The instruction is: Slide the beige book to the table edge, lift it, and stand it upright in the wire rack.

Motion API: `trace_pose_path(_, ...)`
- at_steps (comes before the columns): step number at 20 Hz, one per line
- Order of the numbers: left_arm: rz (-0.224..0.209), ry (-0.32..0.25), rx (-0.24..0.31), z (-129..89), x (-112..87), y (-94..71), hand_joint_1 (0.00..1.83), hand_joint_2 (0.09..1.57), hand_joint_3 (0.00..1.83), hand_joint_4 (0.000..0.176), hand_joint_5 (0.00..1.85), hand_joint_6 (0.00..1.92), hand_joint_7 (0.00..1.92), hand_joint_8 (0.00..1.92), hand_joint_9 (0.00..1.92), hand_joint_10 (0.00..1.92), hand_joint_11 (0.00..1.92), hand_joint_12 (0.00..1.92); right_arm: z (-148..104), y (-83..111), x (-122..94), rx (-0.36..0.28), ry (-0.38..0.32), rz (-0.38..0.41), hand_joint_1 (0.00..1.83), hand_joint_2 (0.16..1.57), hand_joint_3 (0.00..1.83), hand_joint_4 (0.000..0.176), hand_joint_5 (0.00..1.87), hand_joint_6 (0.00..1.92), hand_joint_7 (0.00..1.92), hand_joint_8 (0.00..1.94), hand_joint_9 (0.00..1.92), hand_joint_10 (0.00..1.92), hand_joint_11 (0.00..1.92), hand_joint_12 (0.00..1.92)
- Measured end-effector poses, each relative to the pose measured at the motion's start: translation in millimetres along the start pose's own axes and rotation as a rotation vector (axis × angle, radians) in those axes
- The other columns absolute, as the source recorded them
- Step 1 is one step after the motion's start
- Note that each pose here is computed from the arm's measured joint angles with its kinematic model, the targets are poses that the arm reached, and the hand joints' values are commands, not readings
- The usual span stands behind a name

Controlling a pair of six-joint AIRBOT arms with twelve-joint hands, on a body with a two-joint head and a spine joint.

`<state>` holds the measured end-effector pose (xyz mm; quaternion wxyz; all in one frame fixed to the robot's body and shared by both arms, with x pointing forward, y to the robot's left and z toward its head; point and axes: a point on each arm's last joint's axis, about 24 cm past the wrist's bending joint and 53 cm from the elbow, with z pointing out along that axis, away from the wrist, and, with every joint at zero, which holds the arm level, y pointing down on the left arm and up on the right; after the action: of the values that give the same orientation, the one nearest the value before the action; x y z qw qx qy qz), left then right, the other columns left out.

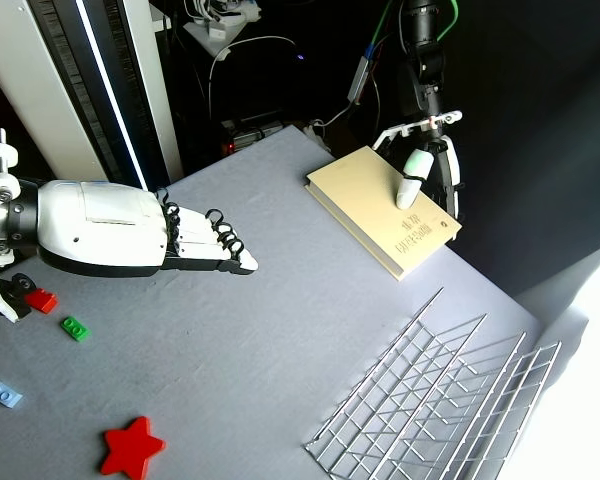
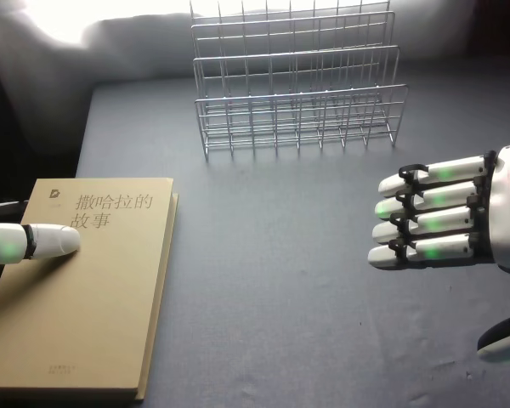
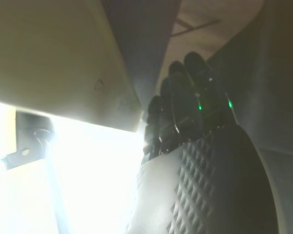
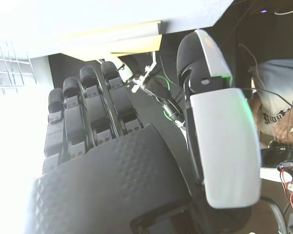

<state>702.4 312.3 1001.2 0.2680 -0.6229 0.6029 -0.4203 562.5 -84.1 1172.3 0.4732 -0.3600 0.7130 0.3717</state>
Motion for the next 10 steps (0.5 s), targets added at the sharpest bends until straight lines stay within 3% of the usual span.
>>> trace_pose_path(2,0.001,0.0,0.002,0.0,0.1,-0.5,0.98,0.92,0.0,0.045,0.24,0.02,0.29,0.01,0.35,0.02,0.0,1.03,0.0,-0.1,-0.3,0.001,-0.001,0.003,0.1,1.16,0.0,0.0,0.19,0.0,0.19,0.0,0.15,0.0,0.0,0.28)
trace_pose_path(3,0.0,0.001,0.001,0.1,0.5,-0.2,0.98,0.92,0.0,0.045,0.24,0.02,0.29,0.01,0.35,0.02,0.0,1.03,0.0,-0.1,-0.3,0.001,-0.001,0.002,0.1,1.16,0.0,0.0,0.19,0.0,0.19,0.0,0.15,0.0,0.0,0.28)
trace_pose_path(5,-0.002,0.0,0.003,0.3,0.2,-0.7,0.97,0.95,0.01,0.046,0.31,0.03,0.4,0.04,0.44,0.06,0.0,1.27,0.0,-0.1,-0.2,0.001,-0.001,0.002,0.12,1.16,0.0,0.0,0.22,0.01,0.21,0.01,0.17,0.01,0.0,0.29)
trace_pose_path(6,-0.002,0.001,0.003,0.3,0.4,-0.6,0.97,0.95,0.01,0.046,0.31,0.03,0.4,0.04,0.44,0.06,0.0,1.27,0.1,-0.1,-0.3,0.001,-0.001,0.003,0.12,1.16,0.0,0.0,0.22,0.01,0.21,0.01,0.17,0.01,0.0,0.29)
trace_pose_path(7,-0.002,0.001,0.002,0.3,0.4,-0.6,0.96,0.96,0.01,0.028,0.37,0.05,0.48,0.06,0.48,0.11,0.0,1.35,0.5,0.1,-0.1,0.0,-0.001,0.002,0.11,1.17,0.0,0.0,0.19,0.0,0.19,0.0,0.14,0.0,0.0,0.24)
trace_pose_path(8,-0.002,0.001,0.002,0.3,0.3,-0.4,0.97,0.96,0.01,0.026,0.37,0.05,0.49,0.06,0.49,0.11,0.0,1.36,0.6,0.2,0.2,0.0,0.0,0.002,0.11,1.17,0.0,0.0,0.19,0.0,0.19,0.0,0.14,0.0,0.0,0.24)
trace_pose_path(9,-0.002,0.001,0.002,0.3,0.3,-0.4,0.97,0.98,0.0,0.023,0.39,0.08,0.51,0.17,0.38,0.56,0.0,1.51,0.6,0.1,0.2,0.0,0.0,0.001,0.11,1.17,0.0,0.0,0.19,0.0,0.19,0.0,0.14,0.0,0.0,0.24)
trace_pose_path(10,-0.002,0.001,0.001,0.3,0.3,-0.3,0.97,0.98,0.0,0.023,0.39,0.08,0.51,0.17,0.38,0.56,0.0,1.51,0.6,0.2,0.2,0.0,0.0,0.001,0.11,1.17,0.0,0.0,0.19,0.0,0.19,0.0,0.14,0.0,0.0,0.24)
